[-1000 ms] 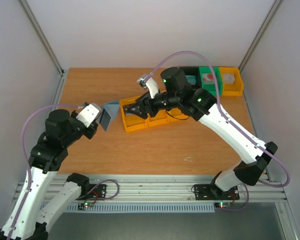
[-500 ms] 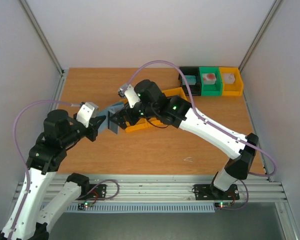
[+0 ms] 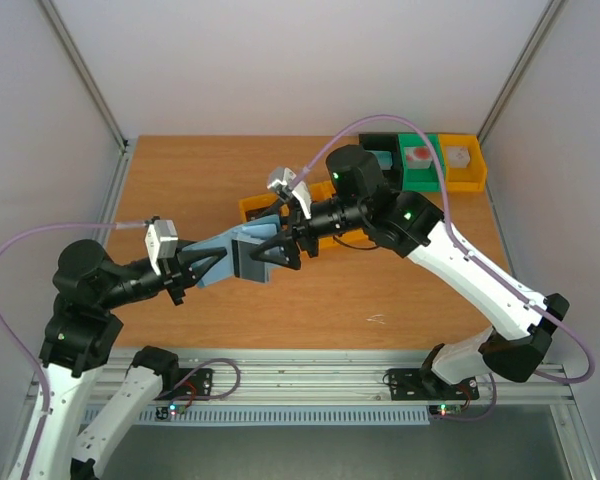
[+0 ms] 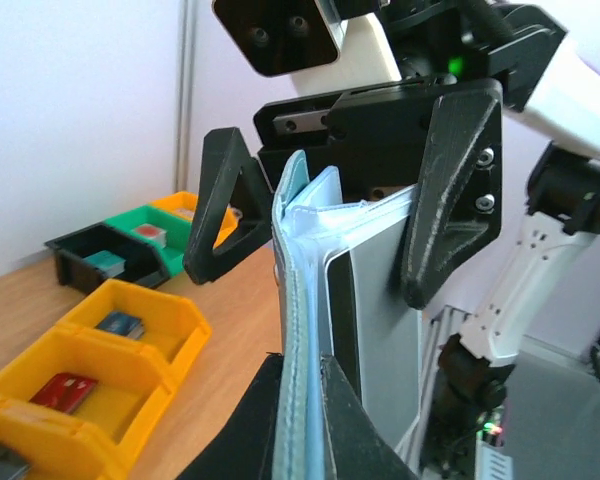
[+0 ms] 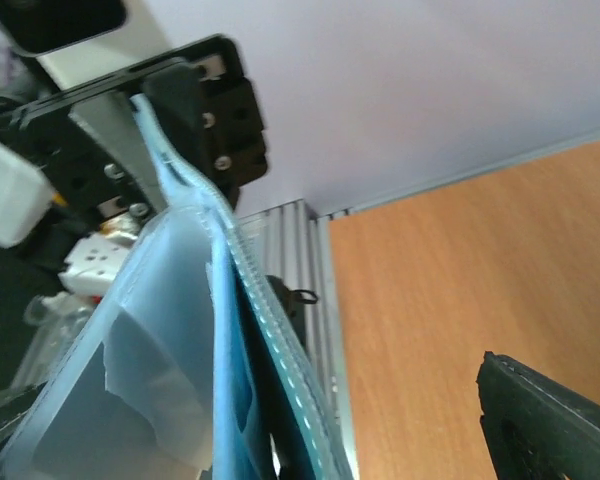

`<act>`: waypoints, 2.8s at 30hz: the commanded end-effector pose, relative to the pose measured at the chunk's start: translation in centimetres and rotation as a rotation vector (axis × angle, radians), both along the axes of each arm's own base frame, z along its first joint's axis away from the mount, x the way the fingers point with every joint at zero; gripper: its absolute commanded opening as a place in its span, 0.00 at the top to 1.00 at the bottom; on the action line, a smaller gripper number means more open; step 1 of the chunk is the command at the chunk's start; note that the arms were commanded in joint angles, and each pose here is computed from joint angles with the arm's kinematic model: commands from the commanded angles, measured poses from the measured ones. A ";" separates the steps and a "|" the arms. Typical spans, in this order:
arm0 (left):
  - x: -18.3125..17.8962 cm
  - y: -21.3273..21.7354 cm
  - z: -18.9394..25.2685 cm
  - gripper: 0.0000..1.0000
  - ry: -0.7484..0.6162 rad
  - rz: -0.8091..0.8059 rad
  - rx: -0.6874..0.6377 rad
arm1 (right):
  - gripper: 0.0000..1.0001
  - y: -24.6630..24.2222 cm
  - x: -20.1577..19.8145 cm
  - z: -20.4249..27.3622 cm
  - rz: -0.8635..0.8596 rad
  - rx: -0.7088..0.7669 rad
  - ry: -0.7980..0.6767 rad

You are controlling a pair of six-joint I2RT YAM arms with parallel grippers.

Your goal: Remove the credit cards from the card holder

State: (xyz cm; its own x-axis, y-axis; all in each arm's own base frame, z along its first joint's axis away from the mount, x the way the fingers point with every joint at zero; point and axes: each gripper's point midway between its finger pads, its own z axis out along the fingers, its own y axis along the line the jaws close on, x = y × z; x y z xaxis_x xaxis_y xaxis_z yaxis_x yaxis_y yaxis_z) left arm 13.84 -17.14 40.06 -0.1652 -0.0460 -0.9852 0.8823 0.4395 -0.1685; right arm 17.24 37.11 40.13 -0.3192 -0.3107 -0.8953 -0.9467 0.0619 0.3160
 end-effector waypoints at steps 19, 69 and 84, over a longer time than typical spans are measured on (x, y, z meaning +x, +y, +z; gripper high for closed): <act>8.8 7.6 -3.7 0.21 0.183 0.651 -0.094 | 0.99 -2.9 5.6 -2.1 -0.379 -0.186 0.041; 0.4 -0.9 -1.4 1.00 0.097 -0.080 -0.164 | 0.60 0.5 -3.6 1.5 0.122 0.017 0.027; 0.1 -0.8 -1.1 0.83 0.105 -0.081 -0.133 | 0.99 -0.8 -3.9 1.8 0.137 0.015 0.046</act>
State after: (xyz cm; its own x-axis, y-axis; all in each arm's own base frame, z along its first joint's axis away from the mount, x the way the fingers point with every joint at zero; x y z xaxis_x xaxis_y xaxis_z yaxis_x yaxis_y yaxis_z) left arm 14.05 -18.24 37.82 -0.3315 -0.1615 -0.9295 0.8746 0.3167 -0.3670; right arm 15.03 37.46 39.96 -0.3432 -0.3652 -0.8653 -0.9288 -0.0050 0.3705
